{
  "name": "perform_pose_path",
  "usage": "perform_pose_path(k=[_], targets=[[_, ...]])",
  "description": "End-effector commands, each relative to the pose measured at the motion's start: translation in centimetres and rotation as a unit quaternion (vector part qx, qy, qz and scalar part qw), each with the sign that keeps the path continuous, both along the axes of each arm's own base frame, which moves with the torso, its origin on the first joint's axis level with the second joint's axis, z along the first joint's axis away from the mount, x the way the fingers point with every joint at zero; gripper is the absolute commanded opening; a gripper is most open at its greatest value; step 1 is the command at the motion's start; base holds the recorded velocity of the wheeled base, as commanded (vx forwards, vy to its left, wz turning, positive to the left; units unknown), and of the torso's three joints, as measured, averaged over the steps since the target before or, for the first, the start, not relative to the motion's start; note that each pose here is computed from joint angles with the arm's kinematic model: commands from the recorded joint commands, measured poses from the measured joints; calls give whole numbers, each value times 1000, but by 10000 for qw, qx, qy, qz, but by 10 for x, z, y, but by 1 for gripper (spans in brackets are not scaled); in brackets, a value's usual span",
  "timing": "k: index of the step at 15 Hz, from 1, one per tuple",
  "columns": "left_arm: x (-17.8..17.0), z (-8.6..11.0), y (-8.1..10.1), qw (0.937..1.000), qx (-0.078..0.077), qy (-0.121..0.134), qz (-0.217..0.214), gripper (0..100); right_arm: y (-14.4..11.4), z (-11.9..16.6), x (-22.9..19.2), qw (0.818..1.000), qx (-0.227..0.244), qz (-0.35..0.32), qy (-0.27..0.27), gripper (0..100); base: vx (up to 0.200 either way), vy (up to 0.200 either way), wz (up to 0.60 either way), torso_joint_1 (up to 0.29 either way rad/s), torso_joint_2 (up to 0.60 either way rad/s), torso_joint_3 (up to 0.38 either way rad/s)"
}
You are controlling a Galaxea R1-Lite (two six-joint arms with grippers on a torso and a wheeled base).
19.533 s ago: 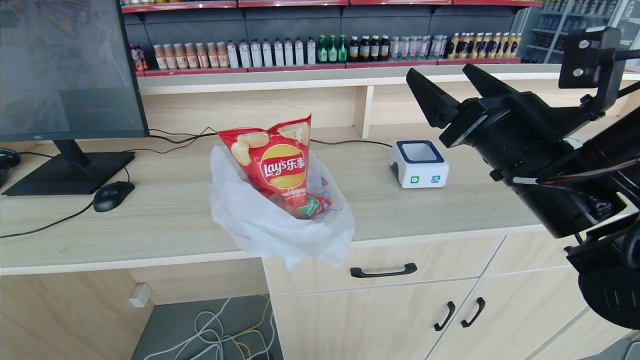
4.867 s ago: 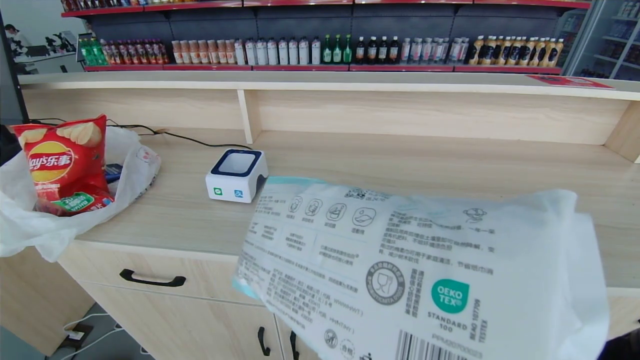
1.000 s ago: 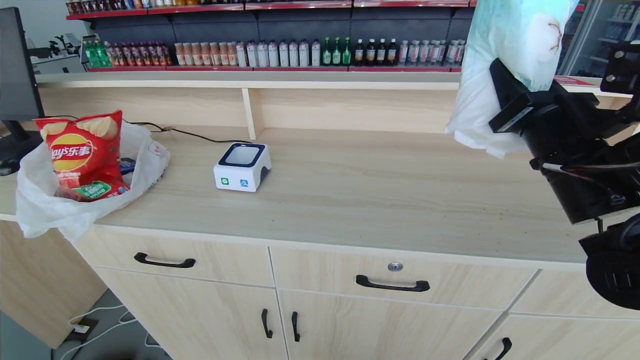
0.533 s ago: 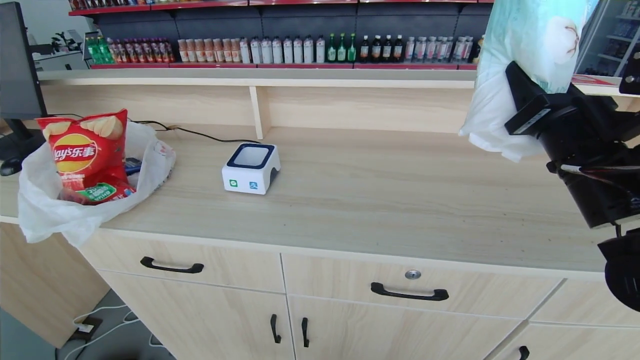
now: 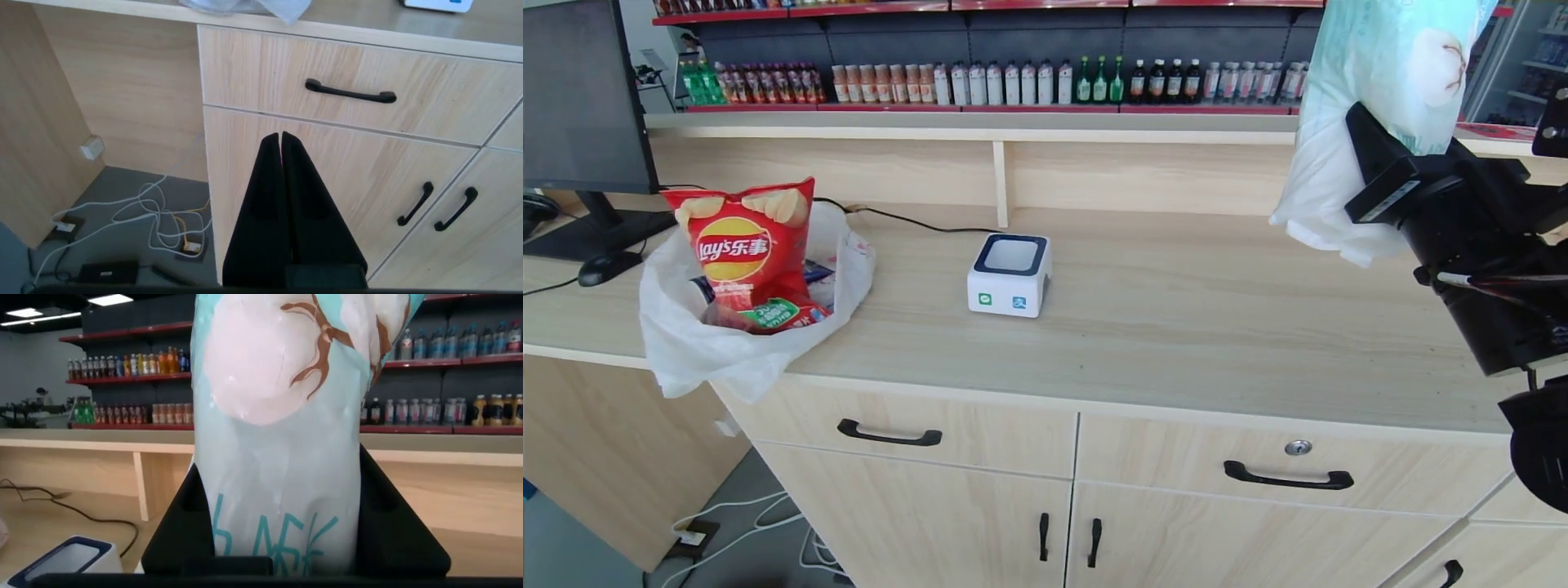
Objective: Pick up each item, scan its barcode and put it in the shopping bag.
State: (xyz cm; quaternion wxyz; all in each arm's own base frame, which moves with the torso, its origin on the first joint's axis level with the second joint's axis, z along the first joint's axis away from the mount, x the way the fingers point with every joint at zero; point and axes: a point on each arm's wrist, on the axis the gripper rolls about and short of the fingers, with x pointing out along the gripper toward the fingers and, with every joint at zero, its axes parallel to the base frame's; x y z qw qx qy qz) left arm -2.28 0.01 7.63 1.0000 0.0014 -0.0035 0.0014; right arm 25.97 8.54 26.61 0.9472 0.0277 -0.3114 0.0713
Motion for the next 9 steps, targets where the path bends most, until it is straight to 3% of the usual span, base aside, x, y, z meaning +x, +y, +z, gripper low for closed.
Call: perform_pose_path(k=[1,9], targets=[[0,0,0,10000,-6,-3,9,0,1,-2,2,10000,-7,5,20,0,0,200,0,-2,-2,-2],[0,0,0,10000,-6,-11,9,0,2,-3,0,10000,-21,23,41,0,0,200,0,0,4,1]])
